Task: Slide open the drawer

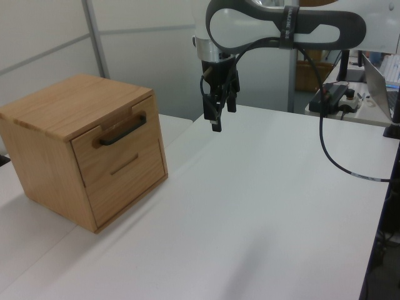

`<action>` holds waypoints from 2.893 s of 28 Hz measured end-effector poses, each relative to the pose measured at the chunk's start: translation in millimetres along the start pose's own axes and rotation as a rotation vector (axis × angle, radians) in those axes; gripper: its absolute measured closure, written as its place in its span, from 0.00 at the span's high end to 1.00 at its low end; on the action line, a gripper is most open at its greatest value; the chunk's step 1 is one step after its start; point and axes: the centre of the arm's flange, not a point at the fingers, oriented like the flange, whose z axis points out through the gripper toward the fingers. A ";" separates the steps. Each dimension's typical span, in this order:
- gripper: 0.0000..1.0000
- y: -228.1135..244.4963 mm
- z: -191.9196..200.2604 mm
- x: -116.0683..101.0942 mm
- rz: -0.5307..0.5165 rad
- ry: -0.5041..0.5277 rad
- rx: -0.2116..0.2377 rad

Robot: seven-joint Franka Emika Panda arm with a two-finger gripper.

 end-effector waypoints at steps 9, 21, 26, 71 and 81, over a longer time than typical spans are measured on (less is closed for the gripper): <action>1.00 5.5 -12.1 -1.6 0.302 0.028 0.002; 1.00 13.7 -44.3 -30.5 0.689 0.093 0.019; 1.00 10.6 -54.5 -62.7 0.752 0.132 0.027; 1.00 -15.4 -10.6 -208.0 1.415 0.146 0.203; 0.99 -15.0 15.7 -139.2 1.468 0.252 0.363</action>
